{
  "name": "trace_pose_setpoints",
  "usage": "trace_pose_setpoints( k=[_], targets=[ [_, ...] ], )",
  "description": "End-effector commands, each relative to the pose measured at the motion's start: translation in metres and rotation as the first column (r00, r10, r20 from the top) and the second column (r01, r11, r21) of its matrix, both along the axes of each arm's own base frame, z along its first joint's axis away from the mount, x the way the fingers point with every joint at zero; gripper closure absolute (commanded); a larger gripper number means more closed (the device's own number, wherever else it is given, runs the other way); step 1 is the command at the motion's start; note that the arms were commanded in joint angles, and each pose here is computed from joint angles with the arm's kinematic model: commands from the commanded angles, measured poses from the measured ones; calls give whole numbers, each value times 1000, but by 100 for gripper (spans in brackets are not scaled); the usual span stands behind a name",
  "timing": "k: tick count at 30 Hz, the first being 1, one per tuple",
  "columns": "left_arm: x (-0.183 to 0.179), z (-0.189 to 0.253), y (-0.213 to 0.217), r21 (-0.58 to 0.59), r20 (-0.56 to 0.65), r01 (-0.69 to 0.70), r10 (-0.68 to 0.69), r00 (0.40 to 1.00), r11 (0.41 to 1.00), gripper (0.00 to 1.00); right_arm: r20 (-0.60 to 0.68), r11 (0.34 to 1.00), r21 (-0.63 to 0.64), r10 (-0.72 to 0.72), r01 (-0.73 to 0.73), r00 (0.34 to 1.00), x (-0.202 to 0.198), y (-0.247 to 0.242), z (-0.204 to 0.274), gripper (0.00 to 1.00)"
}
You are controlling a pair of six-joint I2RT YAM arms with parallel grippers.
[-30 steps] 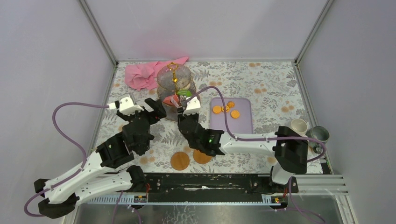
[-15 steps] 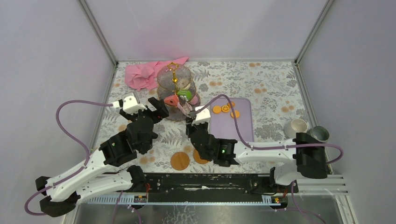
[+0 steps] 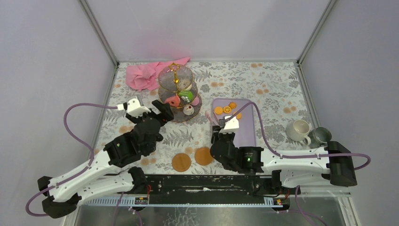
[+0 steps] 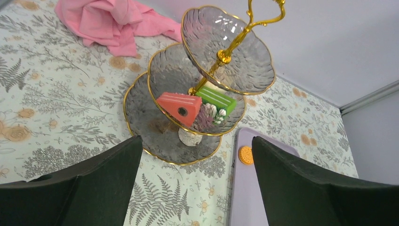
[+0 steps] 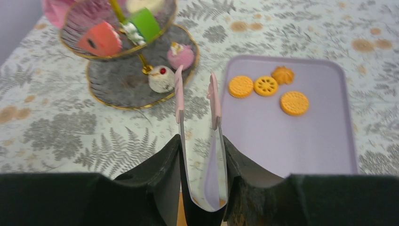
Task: Serve the afternoon tea
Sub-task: Place the clamp on the tray.
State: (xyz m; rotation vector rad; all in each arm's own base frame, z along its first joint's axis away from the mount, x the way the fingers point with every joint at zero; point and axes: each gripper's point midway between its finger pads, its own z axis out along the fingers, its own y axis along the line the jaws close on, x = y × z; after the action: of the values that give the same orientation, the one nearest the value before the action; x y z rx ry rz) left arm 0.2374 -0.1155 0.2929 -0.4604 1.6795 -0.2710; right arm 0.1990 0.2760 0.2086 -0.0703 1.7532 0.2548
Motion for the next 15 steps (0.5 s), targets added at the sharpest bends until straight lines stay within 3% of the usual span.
trace_pose_setpoints(
  k=[1,15],
  targets=[
    [1,-14,-5,-37,-25,-2,1,1000,999,7,-10,990,-17,-140,140,990,0,-39,-23,62],
    [-4,-16,-3,-68,-21,15,-16,1000,998,7,-175,964,-140,-249,227,953,10,-64,-123,64]
  ],
)
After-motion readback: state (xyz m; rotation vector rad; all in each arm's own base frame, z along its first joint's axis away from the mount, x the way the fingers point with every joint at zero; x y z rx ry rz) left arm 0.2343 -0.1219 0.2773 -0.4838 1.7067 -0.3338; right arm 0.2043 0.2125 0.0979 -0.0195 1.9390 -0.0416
